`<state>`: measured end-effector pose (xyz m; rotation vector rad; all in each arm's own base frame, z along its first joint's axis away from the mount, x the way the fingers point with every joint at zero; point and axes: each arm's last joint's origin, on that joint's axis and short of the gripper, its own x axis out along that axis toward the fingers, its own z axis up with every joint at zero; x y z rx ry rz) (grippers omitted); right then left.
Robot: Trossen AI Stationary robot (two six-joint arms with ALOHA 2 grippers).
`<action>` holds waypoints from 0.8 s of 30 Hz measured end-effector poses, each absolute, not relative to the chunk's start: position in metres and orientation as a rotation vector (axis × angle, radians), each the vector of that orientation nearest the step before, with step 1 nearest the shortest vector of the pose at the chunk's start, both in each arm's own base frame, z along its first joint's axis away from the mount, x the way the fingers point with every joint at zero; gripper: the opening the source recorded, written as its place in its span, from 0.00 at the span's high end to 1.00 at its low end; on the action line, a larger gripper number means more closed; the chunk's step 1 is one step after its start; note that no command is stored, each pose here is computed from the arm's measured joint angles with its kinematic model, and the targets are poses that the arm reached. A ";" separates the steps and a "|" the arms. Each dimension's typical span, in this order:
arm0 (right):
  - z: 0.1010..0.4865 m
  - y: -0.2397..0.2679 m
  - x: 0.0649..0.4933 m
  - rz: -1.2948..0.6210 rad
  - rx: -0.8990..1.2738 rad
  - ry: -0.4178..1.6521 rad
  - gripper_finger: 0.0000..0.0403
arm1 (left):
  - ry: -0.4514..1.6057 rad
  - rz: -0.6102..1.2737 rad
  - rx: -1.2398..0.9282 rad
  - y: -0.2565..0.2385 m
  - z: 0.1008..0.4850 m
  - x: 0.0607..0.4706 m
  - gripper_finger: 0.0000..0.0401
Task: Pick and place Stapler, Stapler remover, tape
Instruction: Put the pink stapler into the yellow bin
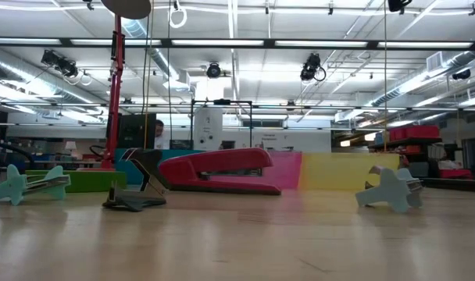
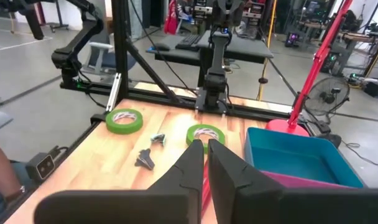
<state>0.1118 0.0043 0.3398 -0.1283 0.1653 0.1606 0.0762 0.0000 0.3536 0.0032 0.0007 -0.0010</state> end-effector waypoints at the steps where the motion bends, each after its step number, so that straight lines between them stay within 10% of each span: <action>1: 0.340 0.004 0.112 0.160 -0.130 0.164 0.94 | 0.000 -0.001 0.003 0.000 0.354 0.076 0.91; 24: 0.361 0.006 0.106 0.211 -0.099 0.127 0.94 | 0.000 -0.001 0.003 0.000 0.354 0.076 0.91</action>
